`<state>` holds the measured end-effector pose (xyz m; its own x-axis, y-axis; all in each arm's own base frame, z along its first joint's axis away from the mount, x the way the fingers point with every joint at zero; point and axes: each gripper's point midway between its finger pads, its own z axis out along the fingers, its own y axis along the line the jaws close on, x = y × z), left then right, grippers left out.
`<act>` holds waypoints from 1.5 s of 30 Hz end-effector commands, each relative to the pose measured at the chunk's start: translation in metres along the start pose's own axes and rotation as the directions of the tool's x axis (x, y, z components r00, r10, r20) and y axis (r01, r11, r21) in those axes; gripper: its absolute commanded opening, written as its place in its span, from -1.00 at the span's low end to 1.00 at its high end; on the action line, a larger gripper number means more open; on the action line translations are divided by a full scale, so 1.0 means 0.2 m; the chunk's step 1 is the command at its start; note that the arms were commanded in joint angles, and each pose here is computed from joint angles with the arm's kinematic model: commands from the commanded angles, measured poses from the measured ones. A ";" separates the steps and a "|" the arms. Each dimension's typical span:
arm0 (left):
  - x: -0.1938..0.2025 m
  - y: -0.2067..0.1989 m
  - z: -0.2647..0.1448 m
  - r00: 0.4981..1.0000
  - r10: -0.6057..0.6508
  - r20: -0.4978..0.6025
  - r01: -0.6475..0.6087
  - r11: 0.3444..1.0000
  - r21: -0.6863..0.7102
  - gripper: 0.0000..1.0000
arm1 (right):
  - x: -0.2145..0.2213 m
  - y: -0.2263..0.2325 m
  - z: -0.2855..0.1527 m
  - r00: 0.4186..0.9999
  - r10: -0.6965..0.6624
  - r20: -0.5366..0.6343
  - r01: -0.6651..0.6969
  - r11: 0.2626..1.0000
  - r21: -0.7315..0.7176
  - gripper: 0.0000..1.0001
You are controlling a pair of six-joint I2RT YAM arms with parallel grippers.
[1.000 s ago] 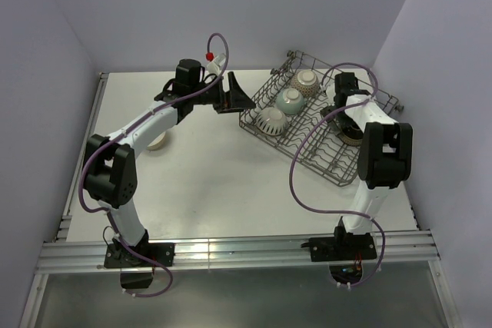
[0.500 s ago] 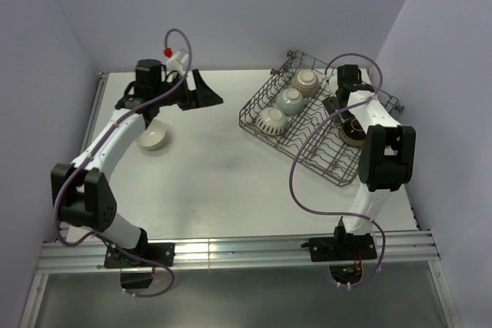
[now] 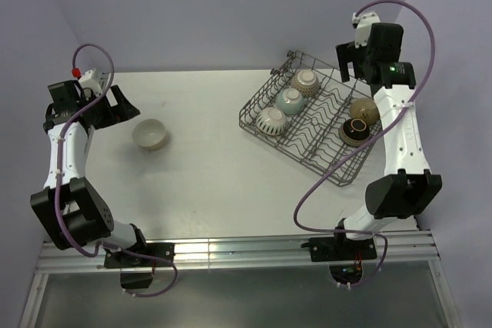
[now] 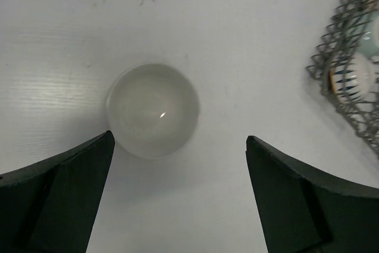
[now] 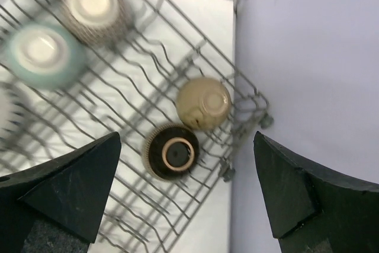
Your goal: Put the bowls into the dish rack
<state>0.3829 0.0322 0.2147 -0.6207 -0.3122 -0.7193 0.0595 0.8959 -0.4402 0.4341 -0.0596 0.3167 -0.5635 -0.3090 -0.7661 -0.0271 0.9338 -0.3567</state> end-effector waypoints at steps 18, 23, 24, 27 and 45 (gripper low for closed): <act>0.31 0.40 0.40 0.982 -0.068 -0.179 0.053 0.995 -0.086 0.37 | 0.04 0.45 -0.40 0.955 0.295 -0.006 -0.267 0.855 -0.446 1.00; 0.37 0.40 0.50 0.975 -0.068 -0.212 0.052 0.995 -0.081 0.26 | 0.12 0.55 -0.44 0.944 0.330 -0.024 -0.296 0.808 -0.510 1.00; 0.39 0.39 0.52 0.973 -0.058 -0.222 0.040 0.995 -0.086 0.24 | 0.15 0.57 -0.44 0.941 0.335 -0.039 -0.306 0.799 -0.517 1.00; 0.45 0.37 0.58 0.966 -0.043 -0.256 0.020 0.995 -0.094 0.01 | 0.19 0.59 -0.43 0.937 0.342 -0.071 -0.327 0.789 -0.520 1.00; 0.11 -1.01 0.47 0.991 0.019 -0.132 0.054 0.846 0.531 -0.99 | 0.18 0.74 -0.71 0.847 0.516 -0.129 -0.448 0.562 -0.696 1.00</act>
<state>0.4239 -0.1225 0.1112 -0.8403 -0.2255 -0.4930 0.1721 0.7514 -0.6371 0.2944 0.0853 0.2822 -0.6608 0.2007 -0.7232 -0.2785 0.8293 0.4845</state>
